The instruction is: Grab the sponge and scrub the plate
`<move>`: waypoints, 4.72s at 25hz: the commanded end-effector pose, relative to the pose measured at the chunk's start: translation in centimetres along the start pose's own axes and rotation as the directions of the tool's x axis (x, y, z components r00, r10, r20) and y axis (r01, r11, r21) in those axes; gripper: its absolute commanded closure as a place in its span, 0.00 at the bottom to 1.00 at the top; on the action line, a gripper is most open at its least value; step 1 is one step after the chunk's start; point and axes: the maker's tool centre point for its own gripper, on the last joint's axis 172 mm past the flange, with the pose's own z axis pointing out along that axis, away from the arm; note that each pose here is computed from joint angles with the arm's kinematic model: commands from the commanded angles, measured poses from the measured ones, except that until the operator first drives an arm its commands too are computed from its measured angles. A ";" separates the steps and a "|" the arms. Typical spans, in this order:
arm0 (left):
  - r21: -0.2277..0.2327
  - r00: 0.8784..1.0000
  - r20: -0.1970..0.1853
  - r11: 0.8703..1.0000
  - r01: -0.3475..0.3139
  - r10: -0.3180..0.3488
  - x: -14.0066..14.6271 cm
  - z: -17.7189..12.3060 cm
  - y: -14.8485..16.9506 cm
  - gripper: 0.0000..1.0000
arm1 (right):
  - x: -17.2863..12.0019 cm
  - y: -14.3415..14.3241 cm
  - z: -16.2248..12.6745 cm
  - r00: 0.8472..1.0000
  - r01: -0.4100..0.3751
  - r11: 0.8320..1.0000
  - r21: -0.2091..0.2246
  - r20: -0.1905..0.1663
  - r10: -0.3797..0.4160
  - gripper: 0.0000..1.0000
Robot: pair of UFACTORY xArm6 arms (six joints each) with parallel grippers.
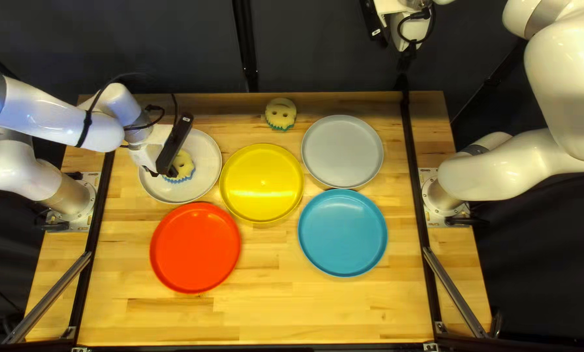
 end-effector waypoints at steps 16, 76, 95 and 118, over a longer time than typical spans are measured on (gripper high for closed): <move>-0.007 1.000 0.003 1.000 -0.030 0.030 4.2 -0.1 -5.8 1.00 | 0.0 0.0 0.0 1.000 0.000 1.000 0.000 0.000 0.000 0.00; -0.027 1.000 0.007 1.000 0.010 -0.010 1.0 0.0 -1.7 1.00 | 0.0 0.0 0.0 1.000 0.000 1.000 0.000 0.000 0.000 0.00; -0.019 0.999 0.011 0.999 -0.033 0.033 1.7 0.1 0.1 1.00 | 0.0 0.0 0.0 1.000 0.000 1.000 0.000 0.000 0.000 0.00; -0.006 0.998 0.002 0.998 -0.066 0.066 6.9 1.1 -2.8 1.00 | 0.0 0.0 0.0 1.000 0.000 1.000 0.000 0.000 0.000 0.00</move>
